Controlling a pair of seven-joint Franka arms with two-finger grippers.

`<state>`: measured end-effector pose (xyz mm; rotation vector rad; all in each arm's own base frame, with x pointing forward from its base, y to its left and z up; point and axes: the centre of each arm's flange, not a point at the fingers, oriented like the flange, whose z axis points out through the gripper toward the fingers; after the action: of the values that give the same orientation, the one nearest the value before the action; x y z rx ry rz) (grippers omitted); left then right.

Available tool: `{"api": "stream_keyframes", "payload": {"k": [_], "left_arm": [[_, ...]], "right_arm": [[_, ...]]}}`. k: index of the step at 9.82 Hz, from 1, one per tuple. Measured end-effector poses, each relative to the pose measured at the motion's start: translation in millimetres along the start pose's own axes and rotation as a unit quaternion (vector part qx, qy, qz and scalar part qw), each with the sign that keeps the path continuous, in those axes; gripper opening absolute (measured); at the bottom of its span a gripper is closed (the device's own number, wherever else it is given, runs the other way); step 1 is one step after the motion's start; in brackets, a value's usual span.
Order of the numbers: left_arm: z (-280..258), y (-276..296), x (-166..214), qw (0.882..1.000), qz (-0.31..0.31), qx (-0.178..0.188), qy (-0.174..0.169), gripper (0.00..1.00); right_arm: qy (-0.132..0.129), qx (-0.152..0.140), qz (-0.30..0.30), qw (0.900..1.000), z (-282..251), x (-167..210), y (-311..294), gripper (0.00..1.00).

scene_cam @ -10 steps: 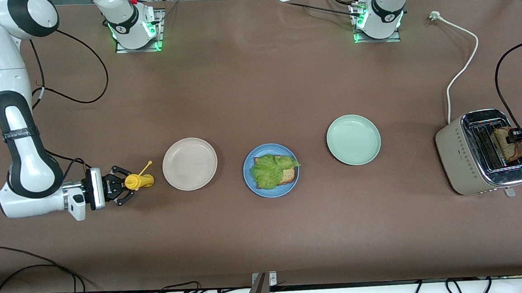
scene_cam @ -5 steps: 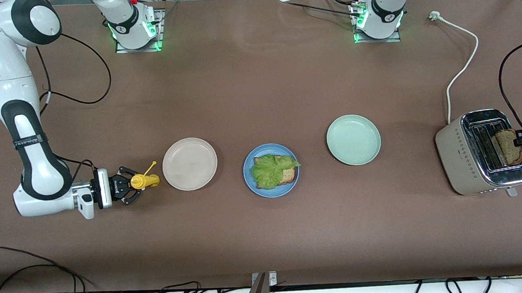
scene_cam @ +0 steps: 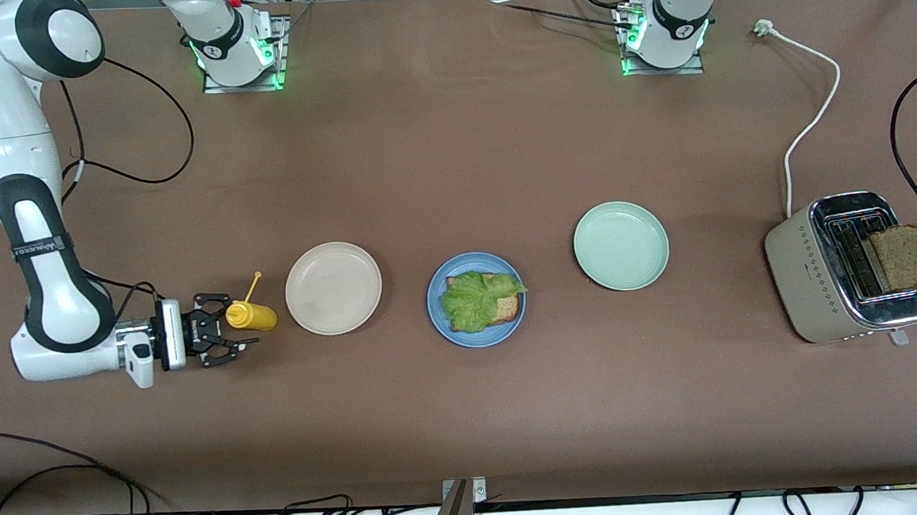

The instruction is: Make sandwich in blue plate with both arms

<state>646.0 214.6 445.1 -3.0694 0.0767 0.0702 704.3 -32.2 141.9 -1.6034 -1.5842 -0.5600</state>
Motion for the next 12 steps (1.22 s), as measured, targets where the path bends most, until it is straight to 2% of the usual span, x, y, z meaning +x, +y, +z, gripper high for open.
{"api": "stream_keyframes", "payload": {"k": [1,2,5,6,7,8,9,10,12], "left_arm": [[-10,2,1,1.000,0.002,-0.001,0.000,0.08],[-22,5,1,1.000,0.004,-0.001,0.001,0.08],[-54,22,-3,1.000,0.017,-0.007,0.012,0.08],[-64,28,-4,1.000,0.022,-0.009,0.015,0.08],[-74,37,-7,0.999,0.029,-0.013,0.014,0.08],[-81,47,-9,0.999,0.036,-0.017,0.011,0.08],[-87,58,-11,0.999,0.042,-0.021,0.007,0.08],[-91,75,-8,0.998,0.048,-0.027,0.009,0.08],[-95,116,-3,0.998,0.052,-0.040,0.002,0.08]], "right_arm": [[-0.017,-0.013,0.005,1.000,-21,-4,-1,0.91],[-0.039,-0.021,0.008,0.999,-46,-5,-6,1.00],[-0.119,-0.027,0.061,0.991,-114,6,-28,1.00],[-0.143,-0.033,0.097,0.984,-129,17,-34,1.00],[-0.172,-0.045,0.142,0.974,-142,33,-39,1.00],[-0.205,-0.061,0.195,0.957,-152,51,-44,1.00],[-0.229,-0.082,0.257,0.935,-159,74,-50,1.00],[-0.249,-0.106,0.318,0.909,-161,102,-56,1.00],[-0.268,-0.153,0.415,0.856,-156,168,-71,1.00]]}}
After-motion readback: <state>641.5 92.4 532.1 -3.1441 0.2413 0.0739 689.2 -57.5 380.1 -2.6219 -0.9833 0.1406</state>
